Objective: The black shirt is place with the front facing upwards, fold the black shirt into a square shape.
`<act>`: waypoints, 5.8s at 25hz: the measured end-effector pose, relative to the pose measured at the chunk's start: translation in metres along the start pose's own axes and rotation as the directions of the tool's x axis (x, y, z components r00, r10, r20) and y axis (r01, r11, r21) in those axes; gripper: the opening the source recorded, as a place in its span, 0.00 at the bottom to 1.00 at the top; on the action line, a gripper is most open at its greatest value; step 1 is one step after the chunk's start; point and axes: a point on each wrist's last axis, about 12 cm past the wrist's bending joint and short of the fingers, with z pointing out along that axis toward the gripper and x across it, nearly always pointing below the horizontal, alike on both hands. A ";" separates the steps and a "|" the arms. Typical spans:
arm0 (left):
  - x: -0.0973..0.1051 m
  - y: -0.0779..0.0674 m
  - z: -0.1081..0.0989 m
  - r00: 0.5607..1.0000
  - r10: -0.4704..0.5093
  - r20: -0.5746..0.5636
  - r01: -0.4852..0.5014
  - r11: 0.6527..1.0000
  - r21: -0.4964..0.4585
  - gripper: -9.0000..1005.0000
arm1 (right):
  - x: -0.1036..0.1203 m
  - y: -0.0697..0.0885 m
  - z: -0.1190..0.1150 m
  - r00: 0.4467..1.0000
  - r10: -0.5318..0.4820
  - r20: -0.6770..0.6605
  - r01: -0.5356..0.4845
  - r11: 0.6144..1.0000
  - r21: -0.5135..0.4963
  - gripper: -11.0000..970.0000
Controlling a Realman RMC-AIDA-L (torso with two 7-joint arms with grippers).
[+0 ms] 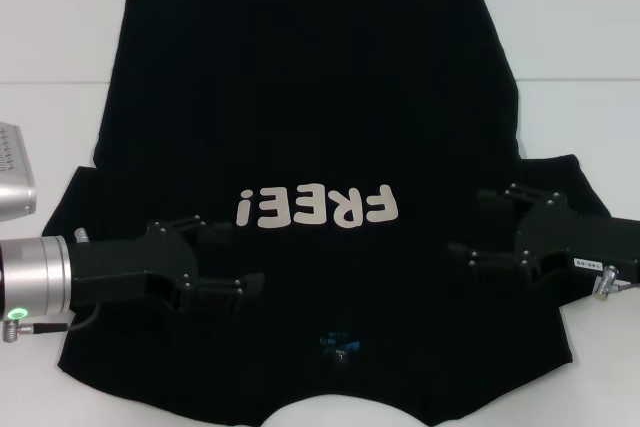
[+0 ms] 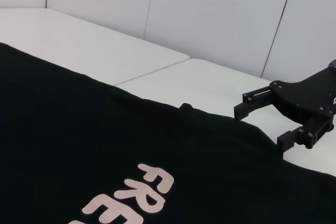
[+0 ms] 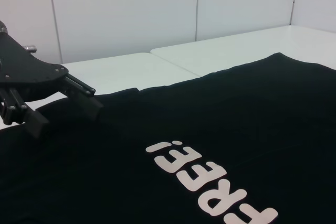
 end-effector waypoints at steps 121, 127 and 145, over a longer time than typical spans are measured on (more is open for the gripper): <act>-0.018 0.072 -0.084 0.512 -0.859 -0.022 0.731 0.448 -0.515 0.91 | -0.003 0.003 0.001 1.000 0.030 0.005 -0.030 0.999 -0.032 0.94; -0.018 0.072 -0.084 0.517 -0.855 -0.044 0.715 0.460 -0.527 0.69 | -0.003 0.002 0.001 1.000 0.028 0.006 -0.028 0.999 -0.030 0.94; -0.021 0.071 -0.076 0.532 -0.843 -0.082 0.693 0.489 -0.530 0.45 | -0.005 0.004 0.001 1.000 0.027 0.016 -0.026 0.998 -0.049 0.94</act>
